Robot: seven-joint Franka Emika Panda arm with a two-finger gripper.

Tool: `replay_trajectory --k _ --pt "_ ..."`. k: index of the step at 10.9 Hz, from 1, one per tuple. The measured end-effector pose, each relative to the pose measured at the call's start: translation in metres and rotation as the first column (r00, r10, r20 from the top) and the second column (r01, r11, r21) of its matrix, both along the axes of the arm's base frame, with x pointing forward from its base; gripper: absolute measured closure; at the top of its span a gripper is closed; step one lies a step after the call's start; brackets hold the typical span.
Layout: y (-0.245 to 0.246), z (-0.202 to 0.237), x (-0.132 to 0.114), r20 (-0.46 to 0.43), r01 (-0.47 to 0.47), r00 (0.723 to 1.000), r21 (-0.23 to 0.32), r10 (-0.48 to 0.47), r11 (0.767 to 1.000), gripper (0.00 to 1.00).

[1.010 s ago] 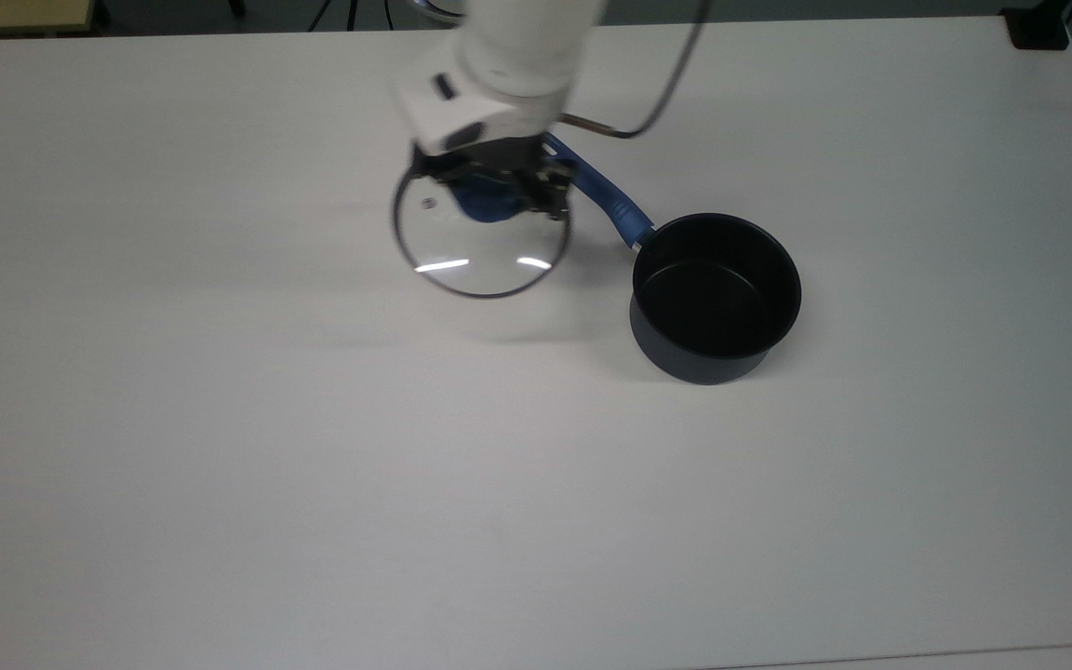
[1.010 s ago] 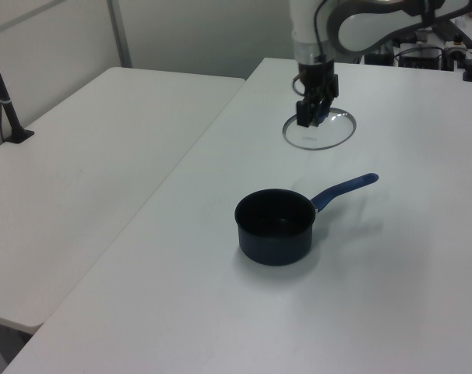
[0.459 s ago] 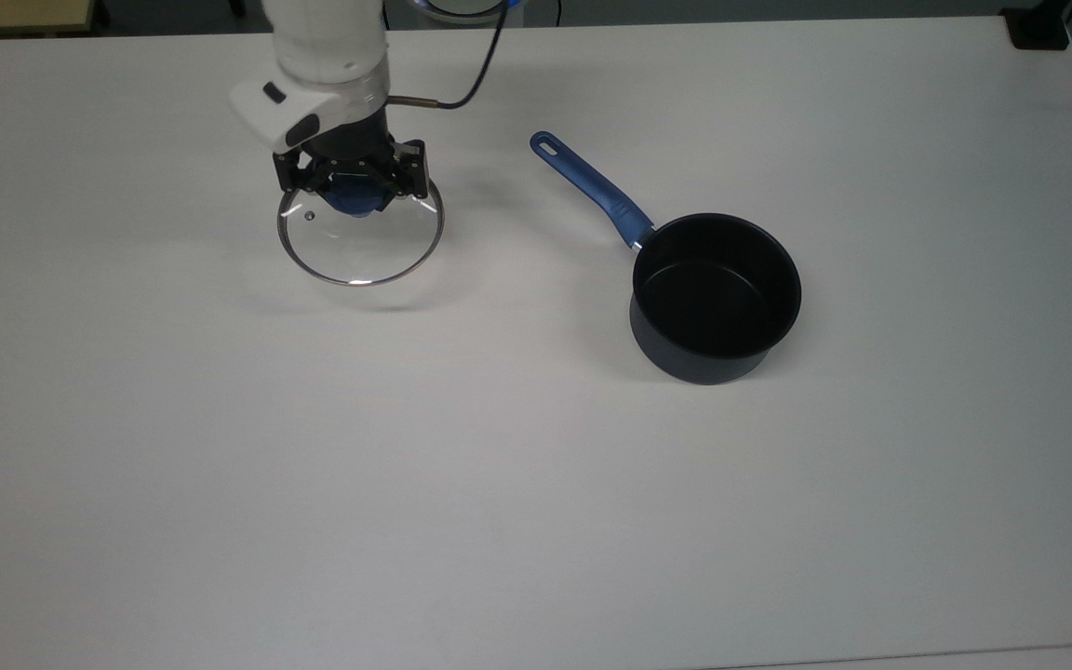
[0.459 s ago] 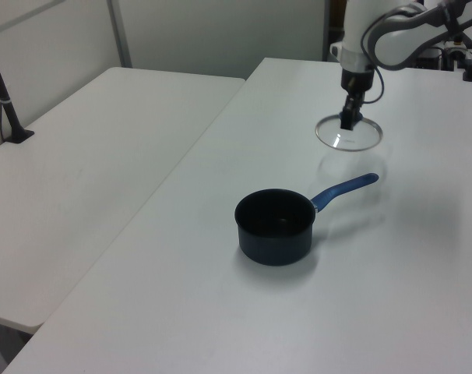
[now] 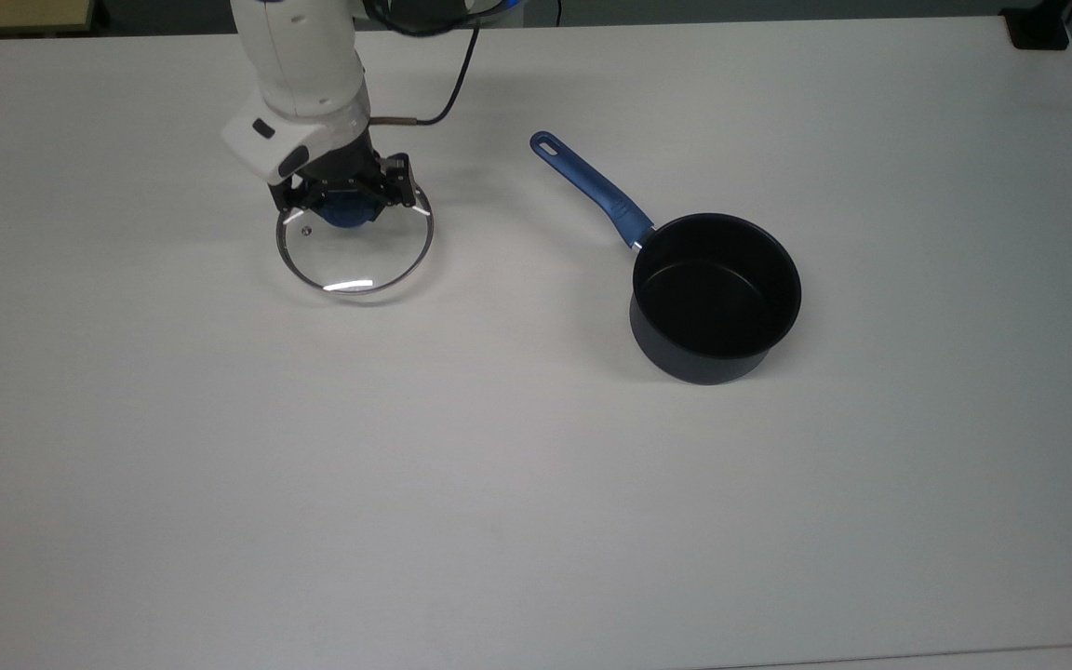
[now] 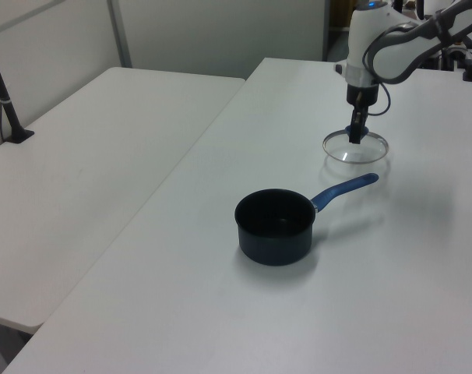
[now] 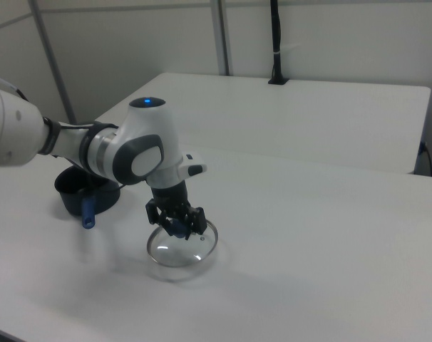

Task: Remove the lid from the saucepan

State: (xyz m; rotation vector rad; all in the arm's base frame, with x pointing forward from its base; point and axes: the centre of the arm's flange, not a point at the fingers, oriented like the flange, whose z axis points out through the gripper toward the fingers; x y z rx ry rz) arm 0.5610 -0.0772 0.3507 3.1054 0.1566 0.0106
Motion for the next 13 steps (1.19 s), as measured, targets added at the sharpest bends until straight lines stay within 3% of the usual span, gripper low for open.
replay_trajectory --k 5,8,9,13 --pt "-0.001 -0.033 0.009 0.003 -0.002 1.0 -0.008 0.002 1.0 0.49" --pt "-0.002 -0.032 0.009 0.006 -0.002 1.0 -0.008 0.002 1.0 0.06" --pt "-0.002 -0.032 0.01 0.007 -0.001 1.0 -0.008 0.001 1.0 0.0" --pt "-0.001 0.016 0.031 -0.003 0.089 0.996 0.006 -0.089 0.996 0.0"
